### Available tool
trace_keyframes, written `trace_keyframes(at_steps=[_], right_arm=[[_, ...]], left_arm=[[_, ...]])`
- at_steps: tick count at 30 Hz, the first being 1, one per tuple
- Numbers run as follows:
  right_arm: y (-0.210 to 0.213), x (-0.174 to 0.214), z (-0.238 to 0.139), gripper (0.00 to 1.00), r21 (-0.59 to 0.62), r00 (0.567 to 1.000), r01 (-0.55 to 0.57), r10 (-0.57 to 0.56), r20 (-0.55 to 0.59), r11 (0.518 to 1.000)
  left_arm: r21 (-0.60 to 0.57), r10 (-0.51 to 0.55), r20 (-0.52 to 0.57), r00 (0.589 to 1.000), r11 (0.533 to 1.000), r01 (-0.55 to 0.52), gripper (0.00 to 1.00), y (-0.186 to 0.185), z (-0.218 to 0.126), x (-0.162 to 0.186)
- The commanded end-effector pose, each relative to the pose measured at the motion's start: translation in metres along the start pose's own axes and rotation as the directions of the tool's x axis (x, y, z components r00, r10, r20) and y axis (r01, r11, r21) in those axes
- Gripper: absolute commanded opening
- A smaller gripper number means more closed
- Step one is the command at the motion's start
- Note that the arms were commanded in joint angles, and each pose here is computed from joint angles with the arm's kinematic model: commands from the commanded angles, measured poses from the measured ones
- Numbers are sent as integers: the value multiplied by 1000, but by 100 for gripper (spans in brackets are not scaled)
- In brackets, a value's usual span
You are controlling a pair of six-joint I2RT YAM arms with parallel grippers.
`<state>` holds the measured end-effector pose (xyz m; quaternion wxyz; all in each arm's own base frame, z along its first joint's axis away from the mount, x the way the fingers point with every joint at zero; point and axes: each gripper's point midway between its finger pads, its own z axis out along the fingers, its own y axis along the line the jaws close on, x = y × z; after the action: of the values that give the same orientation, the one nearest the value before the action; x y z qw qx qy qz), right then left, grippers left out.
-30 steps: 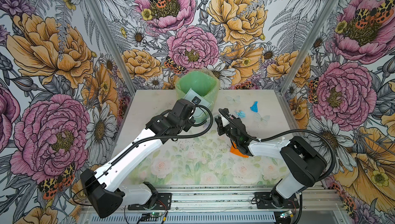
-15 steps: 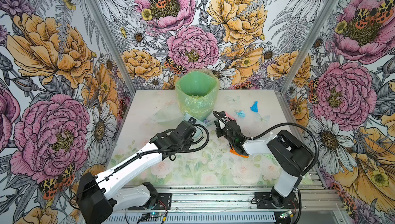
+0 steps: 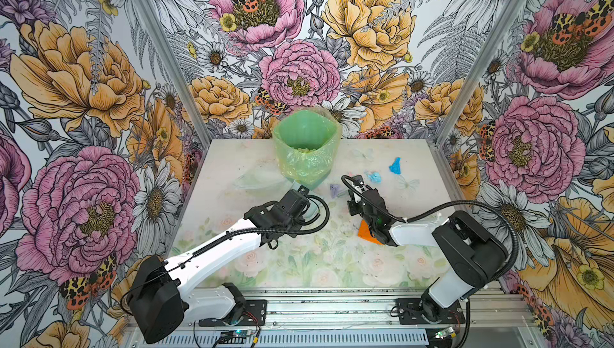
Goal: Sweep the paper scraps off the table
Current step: 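Lower the dustpan with the left gripper while the right brush nears the purple scrap, then sweep the purple and pink scraps with the brush in the right gripper toward the dustpan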
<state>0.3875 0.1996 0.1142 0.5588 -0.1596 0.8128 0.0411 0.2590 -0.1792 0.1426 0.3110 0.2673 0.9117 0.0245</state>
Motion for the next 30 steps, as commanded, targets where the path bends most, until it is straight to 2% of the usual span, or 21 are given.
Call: trace_keyframes(at_steps=[1,7,11,14,19,30], right_arm=[[-24,-19,-15,0,80,999,27,-30,33,996],[-54,-41,-36,0,133,997,13,-24,76,991],[-36,-50,-37,0,14,993,-35,33,109,999],[-22,-51,-28,0,-52,988,-83,89,124,995],[5,-52,-4,0,-100,986,-95,107,126,990],[26,-44,35,0,-112,991,-89,99,93,990]], left_arm=[[32,-29,24,999,999,29,24,-6,4,-5],[32,-29,9,1000,999,28,23,-7,10,-2],[41,-30,1,1000,999,30,23,-10,14,1],[46,-32,-10,999,998,32,23,-12,18,4],[46,-28,-21,999,999,28,23,-15,21,5],[42,-25,-30,999,999,26,23,-15,22,9]])
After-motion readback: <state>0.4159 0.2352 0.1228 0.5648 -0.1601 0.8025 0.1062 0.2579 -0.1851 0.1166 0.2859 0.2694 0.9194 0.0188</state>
